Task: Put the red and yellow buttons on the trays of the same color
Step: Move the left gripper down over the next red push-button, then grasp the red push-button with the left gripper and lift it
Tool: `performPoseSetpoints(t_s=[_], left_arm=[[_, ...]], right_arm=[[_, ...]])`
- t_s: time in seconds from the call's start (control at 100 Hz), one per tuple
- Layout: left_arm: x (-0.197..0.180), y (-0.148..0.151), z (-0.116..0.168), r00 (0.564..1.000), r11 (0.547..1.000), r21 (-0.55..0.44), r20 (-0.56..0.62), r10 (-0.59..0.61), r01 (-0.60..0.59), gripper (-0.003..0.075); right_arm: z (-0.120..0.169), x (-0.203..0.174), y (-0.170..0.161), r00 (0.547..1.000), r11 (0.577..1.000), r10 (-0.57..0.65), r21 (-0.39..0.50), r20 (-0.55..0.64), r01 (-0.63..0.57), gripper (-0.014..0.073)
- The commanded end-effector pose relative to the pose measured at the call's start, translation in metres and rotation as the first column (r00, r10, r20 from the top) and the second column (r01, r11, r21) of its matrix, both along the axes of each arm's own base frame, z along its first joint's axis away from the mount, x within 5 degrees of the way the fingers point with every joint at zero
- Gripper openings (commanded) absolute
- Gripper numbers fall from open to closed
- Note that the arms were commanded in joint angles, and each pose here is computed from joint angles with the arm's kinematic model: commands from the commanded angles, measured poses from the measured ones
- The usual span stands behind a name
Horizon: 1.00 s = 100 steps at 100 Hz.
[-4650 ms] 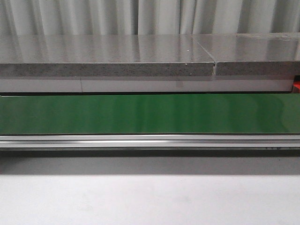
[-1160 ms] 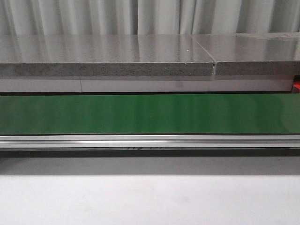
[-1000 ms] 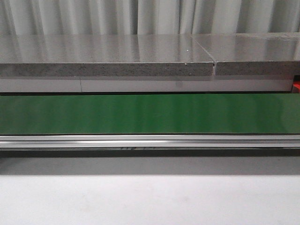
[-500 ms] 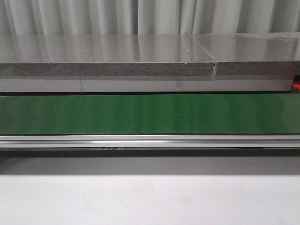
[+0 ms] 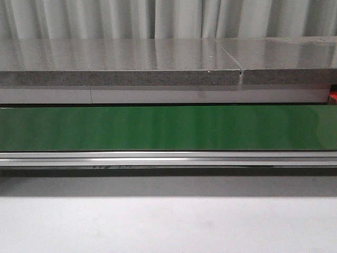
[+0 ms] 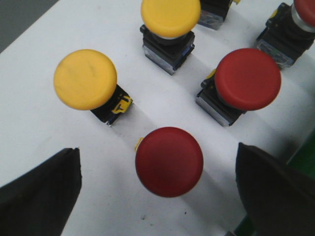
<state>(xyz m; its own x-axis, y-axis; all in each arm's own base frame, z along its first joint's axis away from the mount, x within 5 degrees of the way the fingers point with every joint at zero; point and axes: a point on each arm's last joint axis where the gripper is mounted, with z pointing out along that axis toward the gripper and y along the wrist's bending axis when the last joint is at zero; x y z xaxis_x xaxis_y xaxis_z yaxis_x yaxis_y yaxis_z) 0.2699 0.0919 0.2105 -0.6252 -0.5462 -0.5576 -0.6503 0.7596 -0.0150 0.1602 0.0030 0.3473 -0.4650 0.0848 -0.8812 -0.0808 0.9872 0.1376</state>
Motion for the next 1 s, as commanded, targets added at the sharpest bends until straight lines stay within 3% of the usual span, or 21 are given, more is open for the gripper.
performPoseSetpoints(t_s=[0.0,0.27,0.37,0.58,0.77,0.99], left_arm=[[0.010,0.003,0.011,0.998,1.000,0.009,0.066,-0.006,0.005,0.0598],[0.018,0.004,-0.010,1.000,1.000,-0.010,0.012,-0.011,0.011,0.0580],[0.018,0.004,-0.011,1.000,1.000,-0.013,0.009,-0.010,0.010,0.0494],[0.017,0.004,-0.008,1.000,1.000,-0.010,0.013,-0.007,0.007,0.0230],[0.010,0.001,0.017,0.995,1.000,-0.004,0.102,0.004,-0.003,0.0072],[-0.010,-0.014,0.071,0.964,0.996,0.070,0.254,-0.072,0.056,0.0039]], right_arm=[[0.014,0.000,-0.001,0.996,1.000,-0.019,-0.001,0.087,0.019,-0.0066],[0.014,0.000,-0.001,0.996,1.000,-0.019,-0.001,0.087,0.019,-0.0066],[0.014,0.000,-0.001,0.996,1.000,-0.019,-0.001,0.087,0.019,-0.0066],[0.014,0.000,-0.001,0.996,1.000,-0.019,-0.001,0.087,0.019,-0.0066],[0.014,0.000,-0.001,0.996,1.000,-0.019,-0.001,0.087,0.019,-0.0066],[0.014,0.000,-0.001,0.996,1.000,-0.019,-0.001,0.087,0.019,-0.0066]])
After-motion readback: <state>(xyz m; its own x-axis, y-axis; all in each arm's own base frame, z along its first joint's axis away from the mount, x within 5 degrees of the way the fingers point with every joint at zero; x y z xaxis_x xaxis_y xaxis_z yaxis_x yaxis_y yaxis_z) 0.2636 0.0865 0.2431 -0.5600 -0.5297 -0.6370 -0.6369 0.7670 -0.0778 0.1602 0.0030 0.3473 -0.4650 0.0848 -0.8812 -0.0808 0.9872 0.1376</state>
